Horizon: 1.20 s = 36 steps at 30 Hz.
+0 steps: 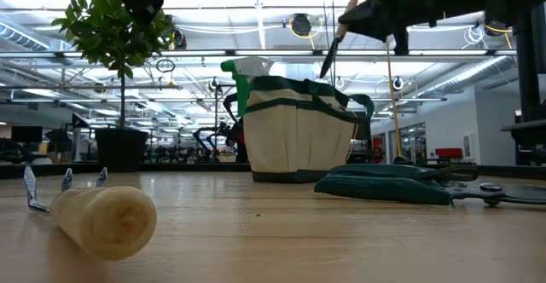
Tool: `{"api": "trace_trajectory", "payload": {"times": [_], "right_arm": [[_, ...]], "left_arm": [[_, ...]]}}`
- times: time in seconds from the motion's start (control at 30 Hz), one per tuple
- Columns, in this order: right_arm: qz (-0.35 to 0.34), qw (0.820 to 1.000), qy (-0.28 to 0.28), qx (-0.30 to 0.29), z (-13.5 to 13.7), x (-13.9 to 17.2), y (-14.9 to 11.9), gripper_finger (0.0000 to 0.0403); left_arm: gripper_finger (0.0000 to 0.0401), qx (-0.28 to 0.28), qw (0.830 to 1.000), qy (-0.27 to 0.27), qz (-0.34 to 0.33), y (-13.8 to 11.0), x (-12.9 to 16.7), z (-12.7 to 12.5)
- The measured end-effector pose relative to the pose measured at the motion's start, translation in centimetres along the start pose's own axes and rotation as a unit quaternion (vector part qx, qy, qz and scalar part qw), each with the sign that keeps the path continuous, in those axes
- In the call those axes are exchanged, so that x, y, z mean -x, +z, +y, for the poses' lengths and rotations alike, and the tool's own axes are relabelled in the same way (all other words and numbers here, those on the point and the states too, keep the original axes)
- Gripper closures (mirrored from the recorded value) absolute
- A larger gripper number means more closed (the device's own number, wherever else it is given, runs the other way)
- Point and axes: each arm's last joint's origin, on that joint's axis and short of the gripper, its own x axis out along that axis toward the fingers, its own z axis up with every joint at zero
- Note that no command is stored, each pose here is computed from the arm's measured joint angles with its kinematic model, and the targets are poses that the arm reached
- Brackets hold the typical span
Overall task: Pick & Place Garden tools in Gardening bag
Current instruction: Put the light brown trowel in the light brown gardening bag
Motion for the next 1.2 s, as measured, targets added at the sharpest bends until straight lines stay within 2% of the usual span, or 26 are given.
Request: {"api": "trace_trajectory", "payload": {"times": [0.17, 0.33, 0.73, 1.2], "right_arm": [[0.048, 0.998, -0.013, 0.044, 0.6, -1.7, 1.3, 0.0347], [0.059, 0.995, -0.024, 0.081, 1.4, -3.9, 2.0, 0.0347], [0.113, 0.985, -0.066, 0.112, 2.1, -8.4, -1.4, 0.0347], [0.148, 0.976, -0.1, 0.124, 1.8, -9.5, -4.1, 0.0337]], "left_arm": [[0.0176, 0.002, 1.0, 0.0, 0.0, 0.0, 0.0, 0.0], [0.0176, 0.011, 1.0, 0.0, 0.0, 0.0, 0.0, 0.0], [0.0176, 0.013, 1.0, 0.016, -0.005, 0.0, 0.0, 0.1], [0.0176, 0.012, 1.0, 0.025, -0.01, 0.1, 0.0, 0.1]]}}
